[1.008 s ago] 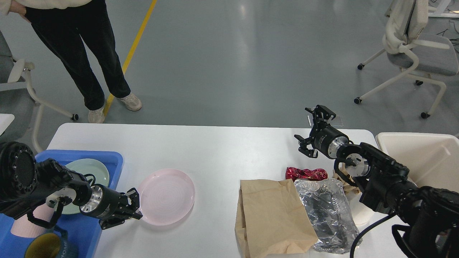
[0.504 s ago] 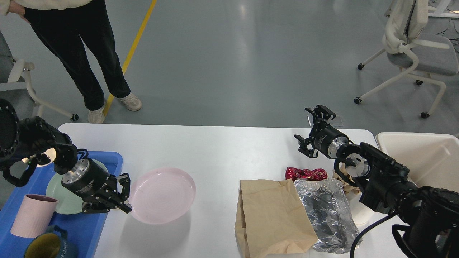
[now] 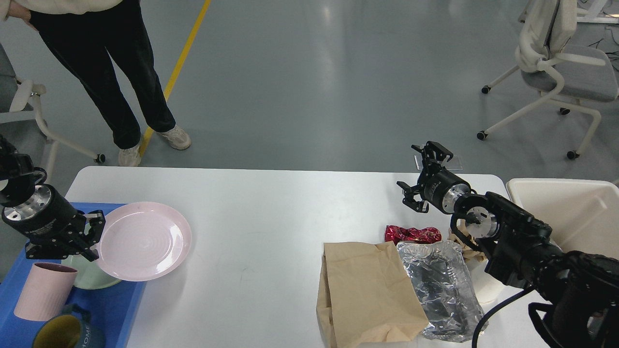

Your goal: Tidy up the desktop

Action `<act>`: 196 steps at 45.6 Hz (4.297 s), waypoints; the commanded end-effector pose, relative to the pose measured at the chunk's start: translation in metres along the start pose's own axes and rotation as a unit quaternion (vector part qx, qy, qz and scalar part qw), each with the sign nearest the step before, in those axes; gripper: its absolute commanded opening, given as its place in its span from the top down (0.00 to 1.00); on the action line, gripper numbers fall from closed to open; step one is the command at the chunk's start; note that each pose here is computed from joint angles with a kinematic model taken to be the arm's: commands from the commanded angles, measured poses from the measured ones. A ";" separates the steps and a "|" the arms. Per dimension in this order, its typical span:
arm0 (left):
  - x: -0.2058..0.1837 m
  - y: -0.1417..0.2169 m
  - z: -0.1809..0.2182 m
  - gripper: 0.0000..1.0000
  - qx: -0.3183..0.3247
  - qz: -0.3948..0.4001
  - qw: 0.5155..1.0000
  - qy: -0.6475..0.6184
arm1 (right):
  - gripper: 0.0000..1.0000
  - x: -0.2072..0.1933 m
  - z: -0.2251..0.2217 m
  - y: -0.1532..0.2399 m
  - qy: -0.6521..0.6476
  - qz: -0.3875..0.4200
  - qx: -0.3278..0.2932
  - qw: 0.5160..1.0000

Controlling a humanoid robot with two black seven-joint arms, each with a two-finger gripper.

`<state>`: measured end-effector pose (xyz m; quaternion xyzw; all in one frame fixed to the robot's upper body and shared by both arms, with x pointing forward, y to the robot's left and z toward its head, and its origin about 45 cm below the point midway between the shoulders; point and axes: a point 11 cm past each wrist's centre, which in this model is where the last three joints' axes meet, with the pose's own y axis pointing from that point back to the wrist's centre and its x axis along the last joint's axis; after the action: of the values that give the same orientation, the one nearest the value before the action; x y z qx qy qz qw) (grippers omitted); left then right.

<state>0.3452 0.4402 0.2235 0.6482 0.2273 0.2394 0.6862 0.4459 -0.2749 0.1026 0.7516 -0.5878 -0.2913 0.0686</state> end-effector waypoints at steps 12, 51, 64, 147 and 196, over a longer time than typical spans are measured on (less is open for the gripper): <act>0.044 -0.004 -0.045 1.00 0.036 0.141 0.989 -0.016 | 0.00 0.000 0.000 0.000 0.000 0.000 0.000 1.000; 0.039 -0.032 -0.070 1.00 0.092 0.170 0.981 -0.013 | 0.00 0.000 0.001 0.000 0.000 0.000 0.000 1.000; 0.031 -0.039 -0.071 0.99 0.089 0.139 0.986 -0.007 | 0.00 0.000 0.000 0.000 0.000 0.000 0.000 1.000; 0.020 0.145 0.167 0.04 -0.326 0.060 0.941 -0.067 | 0.00 0.000 0.000 0.000 0.000 0.000 0.000 1.000; 0.096 0.143 0.152 0.03 -0.716 0.048 0.644 0.265 | 0.00 0.000 0.000 0.000 0.000 0.000 0.000 1.000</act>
<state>0.5051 0.3968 0.4079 -0.1020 0.0883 0.5013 0.8547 0.4458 -0.2748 0.1024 0.7517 -0.5877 -0.2913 0.0689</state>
